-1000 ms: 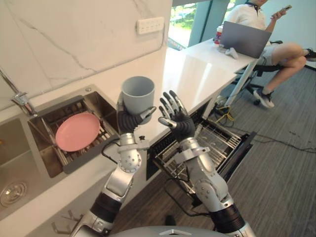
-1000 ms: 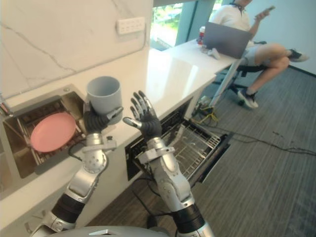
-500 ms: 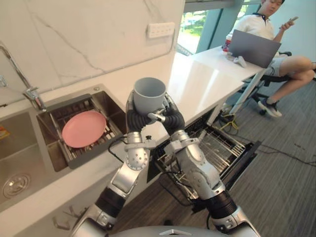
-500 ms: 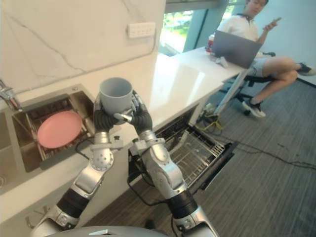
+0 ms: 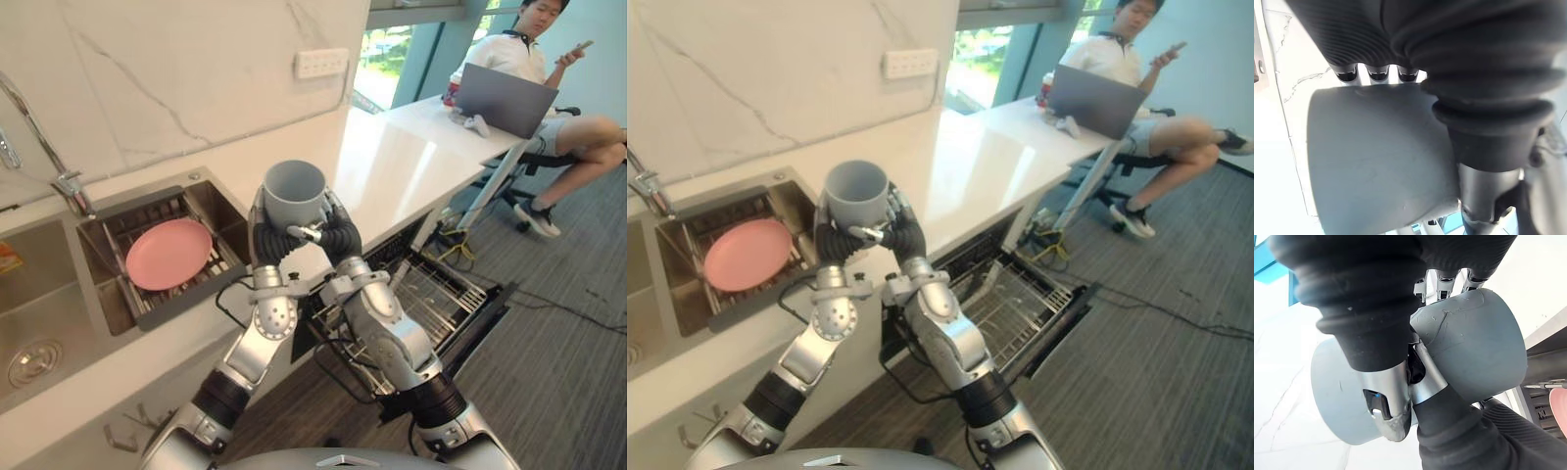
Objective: Walk over to the sink, pick up the cup, carry it to the dishwasher, place the cup inside the dishwasher, then close the dishwasher door
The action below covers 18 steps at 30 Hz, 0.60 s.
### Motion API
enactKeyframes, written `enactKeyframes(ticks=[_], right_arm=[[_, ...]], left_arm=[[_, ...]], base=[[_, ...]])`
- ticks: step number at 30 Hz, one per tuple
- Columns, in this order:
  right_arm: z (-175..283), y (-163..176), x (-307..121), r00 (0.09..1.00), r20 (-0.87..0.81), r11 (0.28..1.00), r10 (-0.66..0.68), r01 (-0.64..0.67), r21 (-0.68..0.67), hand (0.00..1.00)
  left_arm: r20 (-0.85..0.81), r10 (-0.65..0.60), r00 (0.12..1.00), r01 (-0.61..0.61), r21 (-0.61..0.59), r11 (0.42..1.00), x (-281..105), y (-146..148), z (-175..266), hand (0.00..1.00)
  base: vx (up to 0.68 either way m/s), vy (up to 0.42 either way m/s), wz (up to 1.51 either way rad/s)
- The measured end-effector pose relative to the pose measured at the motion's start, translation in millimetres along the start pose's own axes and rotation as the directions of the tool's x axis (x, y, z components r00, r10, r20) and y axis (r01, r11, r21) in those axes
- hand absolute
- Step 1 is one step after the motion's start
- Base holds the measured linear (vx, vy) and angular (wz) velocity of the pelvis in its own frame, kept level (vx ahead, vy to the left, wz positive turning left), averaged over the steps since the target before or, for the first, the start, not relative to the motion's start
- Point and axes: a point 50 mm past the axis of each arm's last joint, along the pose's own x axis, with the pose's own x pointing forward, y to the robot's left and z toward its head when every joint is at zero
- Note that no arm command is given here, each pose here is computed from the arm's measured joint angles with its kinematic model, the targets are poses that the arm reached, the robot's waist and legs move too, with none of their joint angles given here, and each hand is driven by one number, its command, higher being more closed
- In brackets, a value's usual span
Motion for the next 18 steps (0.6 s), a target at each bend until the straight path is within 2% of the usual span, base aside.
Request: enactKeyframes(ticks=[5, 12, 18], right_arm=[[3.9, -0.5, 2.1, 0.999, 0.038, 0.991, -0.018, 0.022, -0.128, 0.0], [5.9, 1.6, 5.3, 0.999, 0.034, 0.988, -0.004, 0.009, -0.152, 0.0], [7.8, 3.8, 10.6, 0.999, -0.002, 0.973, 0.048, -0.047, -0.227, 0.0]], left_arm=[[-0.002, 0.0, 1.0, 0.0, 0.018, 1.0, -0.8, -0.2, -2.5, 1.0], [-0.003, 0.016, 1.0, -0.016, 0.033, 0.999, -0.7, 2.6, -4.7, 1.0], [-0.009, 0.039, 0.999, -0.038, 0.043, 0.998, -2.0, 5.9, -7.3, 1.0]], base=[[0.0, 0.0, 0.0], [0.0, 0.0, 0.0], [0.0, 0.0, 0.0]])
